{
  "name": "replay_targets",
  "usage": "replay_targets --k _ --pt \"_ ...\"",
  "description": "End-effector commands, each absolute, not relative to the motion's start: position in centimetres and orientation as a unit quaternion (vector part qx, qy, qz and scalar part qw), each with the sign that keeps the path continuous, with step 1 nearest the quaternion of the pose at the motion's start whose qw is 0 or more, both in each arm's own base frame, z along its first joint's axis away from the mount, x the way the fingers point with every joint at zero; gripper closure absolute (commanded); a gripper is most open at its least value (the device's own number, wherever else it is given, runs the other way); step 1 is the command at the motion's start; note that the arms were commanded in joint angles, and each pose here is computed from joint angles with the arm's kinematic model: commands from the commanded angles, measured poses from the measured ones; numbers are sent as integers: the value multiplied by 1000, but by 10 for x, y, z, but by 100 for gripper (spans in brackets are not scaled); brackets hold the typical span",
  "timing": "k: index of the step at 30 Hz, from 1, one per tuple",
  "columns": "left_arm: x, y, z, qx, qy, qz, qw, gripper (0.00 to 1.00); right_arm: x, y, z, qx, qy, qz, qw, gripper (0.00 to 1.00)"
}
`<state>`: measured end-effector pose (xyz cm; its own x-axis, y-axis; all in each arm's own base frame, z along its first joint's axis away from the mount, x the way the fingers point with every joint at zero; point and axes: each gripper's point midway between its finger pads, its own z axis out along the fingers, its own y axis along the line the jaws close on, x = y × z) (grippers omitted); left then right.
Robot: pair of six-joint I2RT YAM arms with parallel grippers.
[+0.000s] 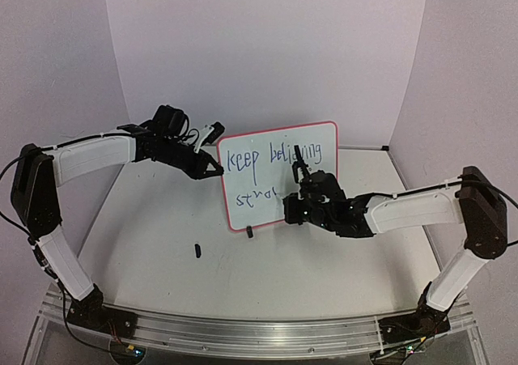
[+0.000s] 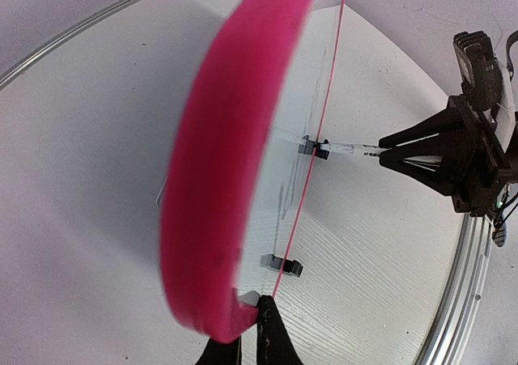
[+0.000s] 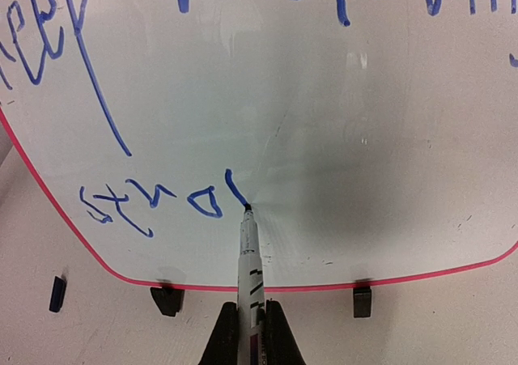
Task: Write a sentence on the whiteboard
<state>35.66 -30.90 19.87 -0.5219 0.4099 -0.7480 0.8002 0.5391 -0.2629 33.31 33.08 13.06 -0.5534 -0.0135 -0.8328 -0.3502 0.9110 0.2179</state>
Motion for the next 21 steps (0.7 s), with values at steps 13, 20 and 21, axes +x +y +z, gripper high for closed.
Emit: replay_targets --k 13,20,21 --pt "335 -295 138 379 859 -260 224 100 347 326 176 -80 835 188 512 100" --pt "335 -295 138 379 859 -261 224 100 347 326 171 -85 837 192 505 100" --pt "334 -296 138 379 859 -262 223 100 347 326 171 -83 837 193 505 100"
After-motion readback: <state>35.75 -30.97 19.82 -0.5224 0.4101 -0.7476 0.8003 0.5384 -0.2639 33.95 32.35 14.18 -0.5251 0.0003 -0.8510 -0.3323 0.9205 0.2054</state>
